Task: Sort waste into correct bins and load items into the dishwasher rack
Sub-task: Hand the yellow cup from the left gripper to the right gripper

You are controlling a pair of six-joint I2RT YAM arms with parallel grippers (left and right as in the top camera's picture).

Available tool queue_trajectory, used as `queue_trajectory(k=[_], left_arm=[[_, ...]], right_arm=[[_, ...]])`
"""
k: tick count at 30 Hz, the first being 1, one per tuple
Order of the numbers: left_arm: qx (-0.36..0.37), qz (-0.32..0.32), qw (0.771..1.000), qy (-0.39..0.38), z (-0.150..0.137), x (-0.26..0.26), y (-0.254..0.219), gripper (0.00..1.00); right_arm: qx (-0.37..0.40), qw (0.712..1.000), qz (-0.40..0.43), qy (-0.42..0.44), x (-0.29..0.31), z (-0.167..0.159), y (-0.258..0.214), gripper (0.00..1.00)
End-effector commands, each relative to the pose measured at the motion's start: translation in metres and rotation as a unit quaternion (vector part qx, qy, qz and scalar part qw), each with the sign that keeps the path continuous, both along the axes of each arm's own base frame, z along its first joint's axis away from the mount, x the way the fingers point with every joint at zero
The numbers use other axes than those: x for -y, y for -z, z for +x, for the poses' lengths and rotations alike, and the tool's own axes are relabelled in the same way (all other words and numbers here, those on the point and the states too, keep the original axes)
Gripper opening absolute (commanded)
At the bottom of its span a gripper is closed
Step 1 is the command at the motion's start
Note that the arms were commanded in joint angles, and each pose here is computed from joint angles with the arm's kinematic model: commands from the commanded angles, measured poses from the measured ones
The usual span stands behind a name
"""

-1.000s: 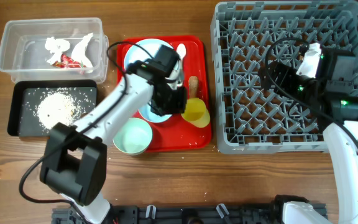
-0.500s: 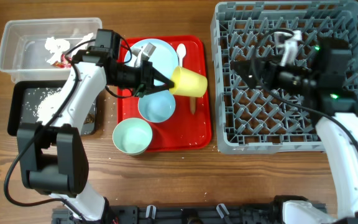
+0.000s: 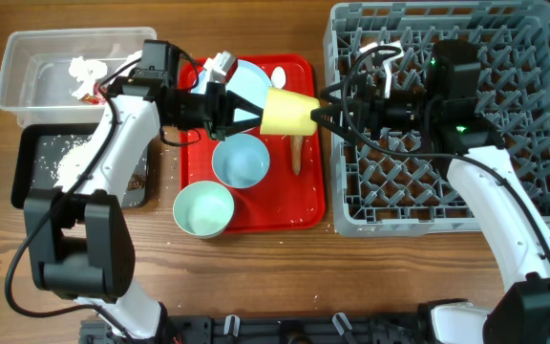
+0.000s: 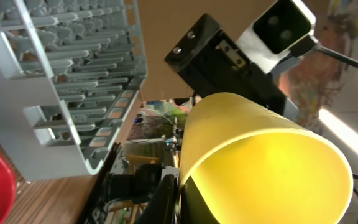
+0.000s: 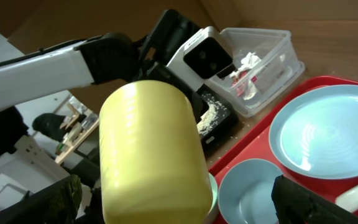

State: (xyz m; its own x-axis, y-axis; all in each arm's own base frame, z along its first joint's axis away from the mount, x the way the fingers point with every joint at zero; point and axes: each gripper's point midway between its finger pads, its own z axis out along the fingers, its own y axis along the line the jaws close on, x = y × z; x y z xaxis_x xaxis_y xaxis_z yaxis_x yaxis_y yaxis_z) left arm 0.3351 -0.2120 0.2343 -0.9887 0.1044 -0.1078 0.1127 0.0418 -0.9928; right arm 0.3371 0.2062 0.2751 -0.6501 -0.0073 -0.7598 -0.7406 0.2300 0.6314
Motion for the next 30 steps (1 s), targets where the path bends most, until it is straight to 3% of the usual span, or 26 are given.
queue_trajectory(k=[1, 8, 18, 30], left_arm=[[0.000, -0.029, 1.000, 0.006, -0.001, -0.003, -0.005, 0.04], [-0.001, -0.029, 1.000, 0.006, -0.001, -0.002, -0.005, 0.04], [-0.001, -0.029, 1.000, 0.012, -0.003, 0.002, -0.005, 0.04], [0.000, -0.029, 0.999, 0.017, -0.006, 0.005, -0.005, 0.04]], right_arm=[[0.002, 0.999, 0.013, -0.031, -0.009, -0.007, -0.008, 0.95], [0.023, 0.998, 0.016, -0.059, -0.029, -0.018, -0.013, 0.82], [0.029, 0.998, 0.014, -0.062, -0.041, -0.020, -0.015, 0.72], [0.017, 0.998, 0.007, -0.054, -0.042, -0.013, -0.005, 0.73]])
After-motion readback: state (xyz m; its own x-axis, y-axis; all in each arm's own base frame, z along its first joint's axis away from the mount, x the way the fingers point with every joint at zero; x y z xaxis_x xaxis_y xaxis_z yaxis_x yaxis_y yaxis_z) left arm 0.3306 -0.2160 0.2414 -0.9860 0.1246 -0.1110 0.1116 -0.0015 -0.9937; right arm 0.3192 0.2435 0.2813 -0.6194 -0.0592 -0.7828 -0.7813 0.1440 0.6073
